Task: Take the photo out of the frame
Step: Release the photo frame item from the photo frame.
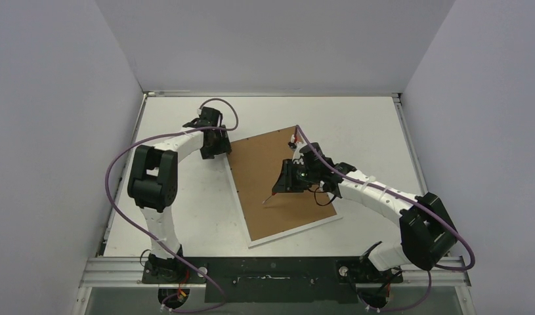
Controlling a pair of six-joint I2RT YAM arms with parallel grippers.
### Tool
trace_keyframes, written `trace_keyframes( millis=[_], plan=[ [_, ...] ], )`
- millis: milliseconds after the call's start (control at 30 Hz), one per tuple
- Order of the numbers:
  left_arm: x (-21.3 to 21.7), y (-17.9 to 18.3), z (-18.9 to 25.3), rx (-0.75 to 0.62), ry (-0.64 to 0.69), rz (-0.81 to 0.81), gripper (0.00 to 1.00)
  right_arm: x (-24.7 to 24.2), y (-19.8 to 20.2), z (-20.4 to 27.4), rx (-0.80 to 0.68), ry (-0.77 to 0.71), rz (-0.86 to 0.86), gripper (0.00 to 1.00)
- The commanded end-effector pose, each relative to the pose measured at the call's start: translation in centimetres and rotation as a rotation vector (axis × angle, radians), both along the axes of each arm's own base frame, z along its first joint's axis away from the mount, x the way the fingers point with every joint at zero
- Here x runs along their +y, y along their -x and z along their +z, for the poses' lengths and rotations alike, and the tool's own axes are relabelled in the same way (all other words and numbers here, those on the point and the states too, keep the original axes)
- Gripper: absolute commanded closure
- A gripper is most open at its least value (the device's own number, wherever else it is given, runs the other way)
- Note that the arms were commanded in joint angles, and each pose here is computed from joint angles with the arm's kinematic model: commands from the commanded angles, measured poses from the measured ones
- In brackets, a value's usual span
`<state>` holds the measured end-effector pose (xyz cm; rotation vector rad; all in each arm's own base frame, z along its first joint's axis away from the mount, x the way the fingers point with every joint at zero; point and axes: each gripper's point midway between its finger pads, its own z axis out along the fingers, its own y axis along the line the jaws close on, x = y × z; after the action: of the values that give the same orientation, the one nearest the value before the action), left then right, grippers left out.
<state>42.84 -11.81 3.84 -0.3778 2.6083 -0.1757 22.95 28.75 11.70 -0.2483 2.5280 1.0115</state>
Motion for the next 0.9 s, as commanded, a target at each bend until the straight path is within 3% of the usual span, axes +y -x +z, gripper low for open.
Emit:
trace_keyframes(
  millis=[0, 200, 633, 867],
  plan=[
    [-0.1, -1.4, 0.3, -0.034, -0.047, 0.028, 0.42, 1.3, -0.6, 1.0, -0.044, -0.014, 0.016, 1.00],
    [-0.2, -1.7, -0.7, -0.010, -0.070, 0.031, 0.55, 1.7, -0.3, 0.8, -0.046, -0.011, 0.026, 1.00],
    [-1.8, 2.1, -3.7, 0.084, -0.134, -0.058, 1.00, 3.5, -0.4, 0.7, -0.005, -0.147, 0.079, 1.00],
    [-3.6, 5.9, -5.0, 0.094, -0.104, -0.123, 1.00, 3.5, -0.4, 1.1, -0.018, -0.182, 0.051, 1.00]
  ],
)
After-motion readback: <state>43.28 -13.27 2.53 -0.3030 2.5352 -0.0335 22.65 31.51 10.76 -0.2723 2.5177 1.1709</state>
